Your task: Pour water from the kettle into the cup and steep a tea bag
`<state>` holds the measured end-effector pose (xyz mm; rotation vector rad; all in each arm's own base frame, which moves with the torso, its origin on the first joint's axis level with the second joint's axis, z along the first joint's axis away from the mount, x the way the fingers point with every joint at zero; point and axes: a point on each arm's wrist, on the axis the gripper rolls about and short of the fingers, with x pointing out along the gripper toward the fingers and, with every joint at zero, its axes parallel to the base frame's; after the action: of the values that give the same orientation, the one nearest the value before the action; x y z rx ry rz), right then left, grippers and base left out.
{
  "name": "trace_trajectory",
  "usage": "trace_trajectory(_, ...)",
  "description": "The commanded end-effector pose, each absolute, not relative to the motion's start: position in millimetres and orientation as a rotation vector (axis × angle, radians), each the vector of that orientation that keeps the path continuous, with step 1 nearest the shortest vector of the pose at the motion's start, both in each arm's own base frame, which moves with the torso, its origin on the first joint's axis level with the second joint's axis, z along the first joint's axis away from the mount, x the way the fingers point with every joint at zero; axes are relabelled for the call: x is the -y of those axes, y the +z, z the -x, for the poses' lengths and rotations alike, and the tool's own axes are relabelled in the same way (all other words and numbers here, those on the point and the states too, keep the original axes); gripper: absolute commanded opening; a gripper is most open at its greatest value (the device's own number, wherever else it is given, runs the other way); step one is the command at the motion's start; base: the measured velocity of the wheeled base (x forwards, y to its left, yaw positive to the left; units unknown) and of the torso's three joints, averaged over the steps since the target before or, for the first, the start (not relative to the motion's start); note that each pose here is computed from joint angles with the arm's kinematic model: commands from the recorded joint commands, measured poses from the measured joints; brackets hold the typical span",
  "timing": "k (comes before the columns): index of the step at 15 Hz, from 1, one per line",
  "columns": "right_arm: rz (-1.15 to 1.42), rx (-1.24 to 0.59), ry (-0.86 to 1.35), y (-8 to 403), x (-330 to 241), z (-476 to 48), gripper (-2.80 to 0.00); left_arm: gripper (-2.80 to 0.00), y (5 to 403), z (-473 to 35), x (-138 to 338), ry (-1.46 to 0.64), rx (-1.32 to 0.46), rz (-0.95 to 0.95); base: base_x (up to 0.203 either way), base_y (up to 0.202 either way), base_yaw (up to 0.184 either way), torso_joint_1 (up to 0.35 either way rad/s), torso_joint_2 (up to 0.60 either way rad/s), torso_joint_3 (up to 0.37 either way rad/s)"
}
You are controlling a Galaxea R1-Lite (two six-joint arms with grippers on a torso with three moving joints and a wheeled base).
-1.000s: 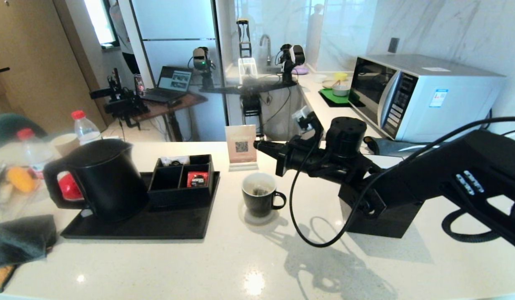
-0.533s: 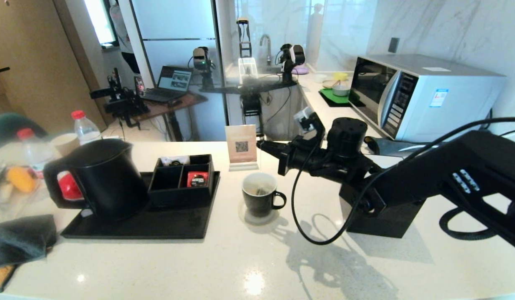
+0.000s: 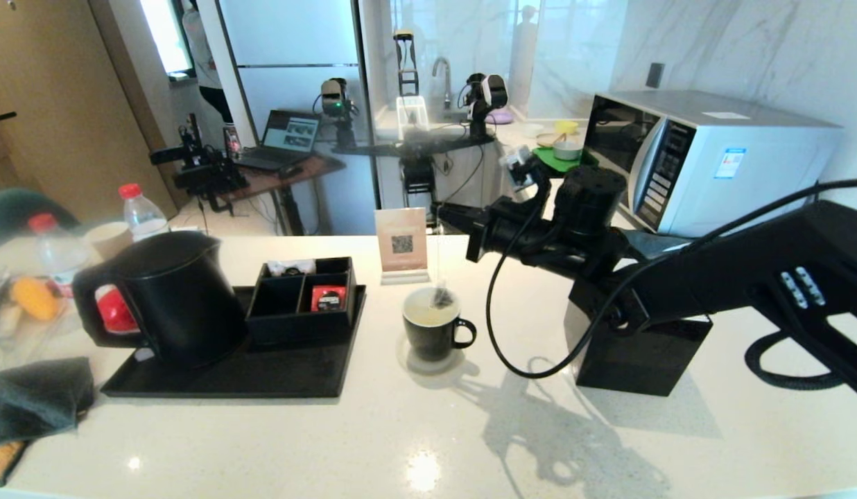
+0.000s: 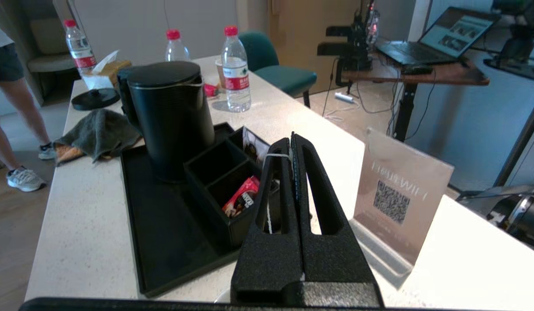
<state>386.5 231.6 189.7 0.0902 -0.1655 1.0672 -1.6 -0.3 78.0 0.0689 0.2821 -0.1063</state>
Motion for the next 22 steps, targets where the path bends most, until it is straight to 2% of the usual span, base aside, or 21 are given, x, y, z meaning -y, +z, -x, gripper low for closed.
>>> trace_trajectory(1,-0.087,0.181,1.071,192,-231,-385,-2.80,-2.80,78,1,0,-0.098,-0.288,-0.068,0.000,0.000,0.000,0.000,0.00,0.000)
trace_trajectory(4,-0.085,0.142,1.072,179,-230,-383,-2.80,-2.80,78,2,0,-0.018,-0.277,-0.057,0.000,0.000,0.000,0.000,0.00,0.000)
trace_trajectory(9,-0.087,0.067,1.074,144,-226,-372,-2.80,-2.80,78,8,1,-0.004,-0.203,-0.057,0.000,0.000,0.000,0.000,0.00,0.000)
trace_trajectory(12,-0.087,0.054,1.077,135,-227,-373,-2.80,-2.80,75,20,0,-0.012,-0.052,-0.063,0.000,0.000,0.000,0.000,0.00,0.000)
trace_trajectory(16,-0.088,0.059,1.078,137,-228,-375,-2.80,-2.80,75,23,0,-0.013,-0.009,-0.061,0.000,0.000,0.000,0.000,0.00,0.000)
trace_trajectory(22,-0.089,0.158,1.076,167,-230,-379,-2.80,-2.80,75,23,0,-0.013,-0.009,-0.061,0.000,0.000,0.000,0.000,0.00,0.000)
